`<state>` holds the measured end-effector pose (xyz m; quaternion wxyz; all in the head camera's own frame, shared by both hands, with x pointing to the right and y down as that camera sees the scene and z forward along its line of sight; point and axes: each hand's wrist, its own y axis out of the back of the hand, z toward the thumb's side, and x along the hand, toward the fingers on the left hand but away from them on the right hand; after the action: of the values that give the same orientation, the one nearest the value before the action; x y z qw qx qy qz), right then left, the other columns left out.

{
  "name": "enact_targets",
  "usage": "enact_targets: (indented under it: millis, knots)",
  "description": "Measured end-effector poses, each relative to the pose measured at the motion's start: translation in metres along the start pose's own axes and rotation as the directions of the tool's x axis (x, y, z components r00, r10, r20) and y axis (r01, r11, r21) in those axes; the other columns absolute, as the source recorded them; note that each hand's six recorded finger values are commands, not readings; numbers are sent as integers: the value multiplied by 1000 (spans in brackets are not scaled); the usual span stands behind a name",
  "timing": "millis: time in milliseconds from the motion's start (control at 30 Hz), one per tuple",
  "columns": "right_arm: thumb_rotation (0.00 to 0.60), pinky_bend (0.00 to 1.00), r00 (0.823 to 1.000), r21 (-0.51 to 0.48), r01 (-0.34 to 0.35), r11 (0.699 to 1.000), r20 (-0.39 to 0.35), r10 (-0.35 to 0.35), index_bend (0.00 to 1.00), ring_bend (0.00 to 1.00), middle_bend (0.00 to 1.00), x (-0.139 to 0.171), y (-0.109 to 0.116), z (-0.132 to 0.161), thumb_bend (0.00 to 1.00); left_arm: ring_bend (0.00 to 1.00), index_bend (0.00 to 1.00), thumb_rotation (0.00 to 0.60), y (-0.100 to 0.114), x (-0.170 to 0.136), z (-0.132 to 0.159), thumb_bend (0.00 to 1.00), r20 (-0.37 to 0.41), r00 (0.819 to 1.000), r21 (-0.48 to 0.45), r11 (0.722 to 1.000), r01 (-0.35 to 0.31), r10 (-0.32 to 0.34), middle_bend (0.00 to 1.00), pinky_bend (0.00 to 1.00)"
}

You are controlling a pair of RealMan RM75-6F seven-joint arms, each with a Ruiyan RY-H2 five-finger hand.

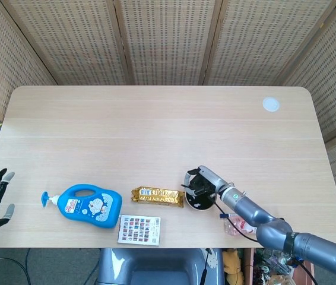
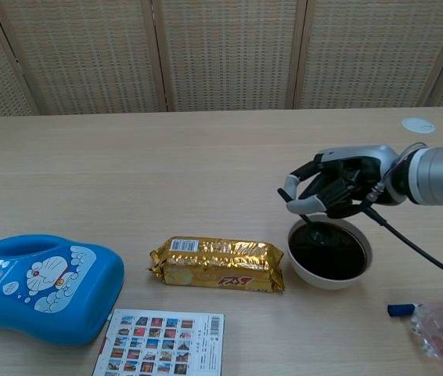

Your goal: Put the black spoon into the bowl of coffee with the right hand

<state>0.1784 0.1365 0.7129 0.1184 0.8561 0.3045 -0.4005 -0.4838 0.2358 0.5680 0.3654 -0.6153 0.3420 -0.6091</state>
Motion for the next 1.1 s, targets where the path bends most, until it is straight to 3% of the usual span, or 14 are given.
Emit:
enact_targets:
  millis: [667, 1100]
  knots:
    - [600, 1000, 1000, 90, 23, 996, 18, -24, 696, 968, 960, 6, 0, -24, 711, 0, 0, 600, 0, 2, 6, 464, 15, 1000, -2, 1000, 7, -7, 0, 0]
    - [600, 1000, 1000, 111, -8, 994, 7, 7, 697, 968, 961, 10, -11, -22, 713, 0, 0, 600, -2, 3, 7, 464, 20, 1000, -5, 1000, 11, -11, 0, 0]
